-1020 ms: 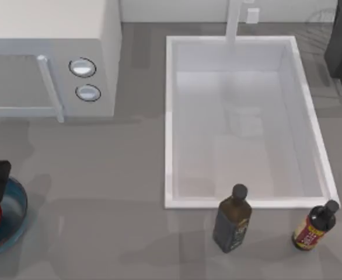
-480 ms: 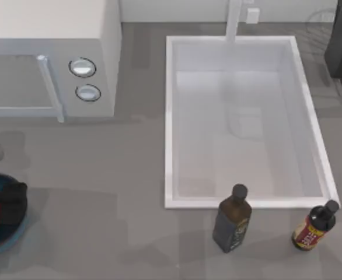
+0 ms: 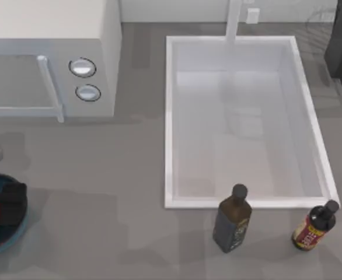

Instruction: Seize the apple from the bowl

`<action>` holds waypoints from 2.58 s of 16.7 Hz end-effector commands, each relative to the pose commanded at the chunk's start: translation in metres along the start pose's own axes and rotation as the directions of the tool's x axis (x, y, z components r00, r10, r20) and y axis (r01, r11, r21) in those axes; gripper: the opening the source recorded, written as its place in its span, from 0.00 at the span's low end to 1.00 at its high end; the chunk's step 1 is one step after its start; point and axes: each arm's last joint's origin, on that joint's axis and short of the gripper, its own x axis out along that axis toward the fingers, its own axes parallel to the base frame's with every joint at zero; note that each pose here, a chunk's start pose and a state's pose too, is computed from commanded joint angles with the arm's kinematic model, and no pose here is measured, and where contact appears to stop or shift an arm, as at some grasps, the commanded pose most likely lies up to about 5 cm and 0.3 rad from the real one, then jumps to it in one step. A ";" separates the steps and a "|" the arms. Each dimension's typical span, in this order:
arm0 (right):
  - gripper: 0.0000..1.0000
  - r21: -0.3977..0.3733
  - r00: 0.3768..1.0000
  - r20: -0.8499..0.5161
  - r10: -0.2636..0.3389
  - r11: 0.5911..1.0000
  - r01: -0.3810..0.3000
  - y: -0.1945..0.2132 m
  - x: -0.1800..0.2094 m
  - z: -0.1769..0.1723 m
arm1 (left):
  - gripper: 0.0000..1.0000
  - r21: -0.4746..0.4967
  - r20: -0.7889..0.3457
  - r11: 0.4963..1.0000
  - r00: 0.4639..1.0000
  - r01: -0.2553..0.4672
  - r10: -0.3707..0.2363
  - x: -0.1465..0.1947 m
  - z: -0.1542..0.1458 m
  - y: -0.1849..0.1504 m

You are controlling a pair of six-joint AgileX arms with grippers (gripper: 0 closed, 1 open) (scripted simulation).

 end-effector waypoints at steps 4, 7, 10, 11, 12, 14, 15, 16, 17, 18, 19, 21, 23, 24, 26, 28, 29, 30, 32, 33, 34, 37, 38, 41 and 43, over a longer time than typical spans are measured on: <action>1.00 0.000 1.000 0.000 0.000 1.000 0.000 0.000 0.000 0.000 | 0.62 0.000 0.000 1.000 1.000 0.000 0.000 0.000 0.000 0.000; 1.00 0.000 1.000 0.000 0.000 1.000 0.000 0.000 0.000 0.000 | 0.40 0.000 0.000 1.000 1.000 0.000 0.000 0.000 0.000 0.000; 1.00 0.000 1.000 0.000 0.000 1.000 0.000 0.000 0.000 0.000 | 0.17 0.000 0.000 1.000 1.000 0.000 0.000 0.000 0.000 0.000; 1.00 0.000 1.000 0.000 0.000 1.000 0.000 0.000 0.000 0.000 | 0.10 0.000 0.000 1.000 1.000 0.000 0.000 0.000 0.000 0.000; 1.00 0.000 1.000 0.000 0.000 1.000 0.000 0.000 0.000 0.000 | 0.02 0.000 0.000 1.000 1.000 0.000 0.000 0.000 0.000 0.000; 1.00 0.000 1.000 0.000 0.000 1.000 0.000 0.000 0.000 0.000 | 0.00 0.000 0.000 1.000 1.000 0.000 0.000 0.000 0.000 0.000; 1.00 0.000 1.000 0.000 0.000 1.000 0.000 0.000 0.000 0.000 | 0.00 0.000 0.000 1.000 1.000 0.000 0.000 0.000 0.000 0.000; 1.00 0.000 1.000 0.000 0.000 1.000 0.000 0.000 0.000 0.000 | 0.00 0.000 0.000 1.000 1.000 0.000 0.000 0.000 0.000 0.000; 1.00 0.000 1.000 0.000 0.000 1.000 0.000 0.000 0.000 0.000 | 0.00 0.000 0.000 1.000 1.000 0.000 0.000 0.000 0.000 0.000; 1.00 0.000 1.000 0.000 0.000 1.000 0.000 0.000 0.000 0.000 | 0.00 0.000 0.000 1.000 1.000 0.000 0.000 0.000 0.000 0.000; 1.00 0.000 1.000 0.000 0.000 1.000 0.000 0.000 0.000 0.000 | 0.00 0.000 0.000 1.000 1.000 0.000 0.000 0.000 0.000 0.000; 1.00 0.000 1.000 0.000 0.000 1.000 0.000 0.000 0.000 0.000 | 0.00 0.001 0.062 0.999 0.997 -0.040 0.039 -0.028 0.004 0.001; 1.00 0.000 1.000 0.000 0.000 1.000 0.000 0.000 0.000 0.000 | 0.00 0.001 0.060 0.999 0.997 -0.039 0.039 -0.030 0.006 0.001; 1.00 0.000 1.000 0.000 0.000 1.000 0.000 0.000 0.000 0.000 | 0.00 0.001 0.058 0.999 0.998 -0.039 0.039 -0.035 0.009 0.001; 1.00 0.000 1.000 0.000 0.000 1.000 0.000 0.000 0.000 0.000 | 0.00 0.001 0.052 0.999 0.998 -0.039 0.039 -0.050 0.018 0.002; 1.00 0.000 1.000 0.000 0.000 1.000 0.000 0.000 0.000 0.000 | 0.00 0.001 0.048 0.999 0.998 -0.039 0.039 -0.076 0.030 0.003; 1.00 0.000 1.000 0.000 0.000 1.000 0.000 0.000 0.000 0.000 | 0.00 0.002 0.045 0.999 0.998 -0.039 0.039 -0.094 0.036 0.004; 1.00 0.000 1.000 0.000 0.000 1.000 0.000 0.000 0.000 0.000 | 0.00 0.002 0.040 0.999 0.998 -0.038 0.038 -0.113 0.040 0.004; 1.00 0.000 1.000 0.000 0.000 1.000 0.000 0.000 0.000 0.000 | 0.00 0.002 0.028 0.999 0.999 -0.037 0.037 -0.155 0.042 0.005; 1.00 0.000 1.000 0.000 0.000 1.000 0.000 0.000 0.000 0.000 | 0.00 0.003 0.023 0.999 0.999 -0.037 0.037 -0.176 0.040 0.004; 1.00 0.000 1.000 0.000 0.000 1.000 0.000 0.000 0.000 0.000 | 0.00 0.003 0.022 0.999 0.999 -0.037 0.037 -0.196 0.037 0.004; 1.00 0.000 1.000 0.000 0.000 1.000 0.000 0.000 0.000 0.000 | 0.00 0.002 0.039 0.999 0.999 -0.038 0.038 -0.247 0.020 0.002; 1.00 0.000 1.000 0.000 0.000 1.000 0.000 0.000 0.000 0.000 | 0.00 0.001 0.047 0.999 0.998 -0.039 0.038 -0.259 0.015 0.002; 1.00 0.000 1.000 0.000 0.000 1.000 0.000 0.000 0.000 0.000 | 0.00 0.001 0.062 0.999 0.997 -0.040 0.039 -0.277 0.004 0.001; 1.00 0.000 1.000 0.000 0.000 1.000 0.000 0.000 0.000 0.000 | 0.00 0.001 0.062 0.999 0.997 -0.040 0.039 -0.278 0.004 0.001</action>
